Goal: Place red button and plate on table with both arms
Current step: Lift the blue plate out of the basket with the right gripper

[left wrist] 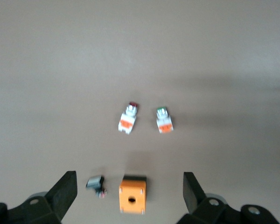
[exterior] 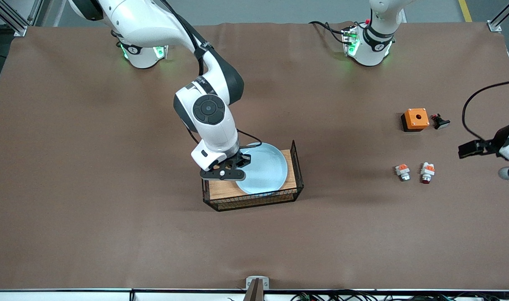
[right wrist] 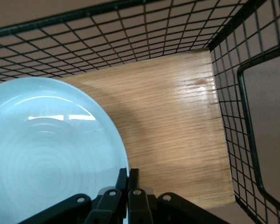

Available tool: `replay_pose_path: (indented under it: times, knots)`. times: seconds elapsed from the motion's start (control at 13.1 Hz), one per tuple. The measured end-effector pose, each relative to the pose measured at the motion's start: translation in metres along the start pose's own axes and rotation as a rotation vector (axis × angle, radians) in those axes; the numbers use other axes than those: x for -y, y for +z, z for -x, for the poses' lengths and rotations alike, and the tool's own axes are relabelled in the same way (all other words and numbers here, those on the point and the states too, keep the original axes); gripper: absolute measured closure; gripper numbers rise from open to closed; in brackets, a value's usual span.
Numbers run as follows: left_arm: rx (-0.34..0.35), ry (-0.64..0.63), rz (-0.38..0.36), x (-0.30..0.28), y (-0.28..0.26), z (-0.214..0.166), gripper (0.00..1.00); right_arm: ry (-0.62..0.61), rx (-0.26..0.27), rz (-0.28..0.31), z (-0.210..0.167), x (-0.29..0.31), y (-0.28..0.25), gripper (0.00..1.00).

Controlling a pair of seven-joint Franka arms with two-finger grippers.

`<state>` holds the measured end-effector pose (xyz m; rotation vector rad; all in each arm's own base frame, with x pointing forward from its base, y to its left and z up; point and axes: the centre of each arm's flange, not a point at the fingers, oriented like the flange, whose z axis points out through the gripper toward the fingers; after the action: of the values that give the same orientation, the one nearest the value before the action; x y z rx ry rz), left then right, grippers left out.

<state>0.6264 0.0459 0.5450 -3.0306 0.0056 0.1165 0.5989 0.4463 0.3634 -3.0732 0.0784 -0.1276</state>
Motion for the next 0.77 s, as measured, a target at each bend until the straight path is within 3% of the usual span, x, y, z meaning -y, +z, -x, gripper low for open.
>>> replay_pose_path:
  times: [0.15, 0.46, 0.77]
  knots:
    - [0.017, 0.011, 0.004, -0.008, -0.029, 0.01, 0.0, -0.004, 0.019, 0.012, 0.002, 0.003, -0.009, 0.97]
    - [-0.027, 0.026, -0.001, -0.03, -0.087, 0.041, 0.0, -0.01, 0.073, 0.053, 0.008, 0.004, -0.045, 0.97]
    - [-0.002, 0.03, 0.025, -0.041, -0.105, 0.063, 0.0, -0.003, 0.145, 0.063, 0.025, -0.005, -0.102, 0.97]
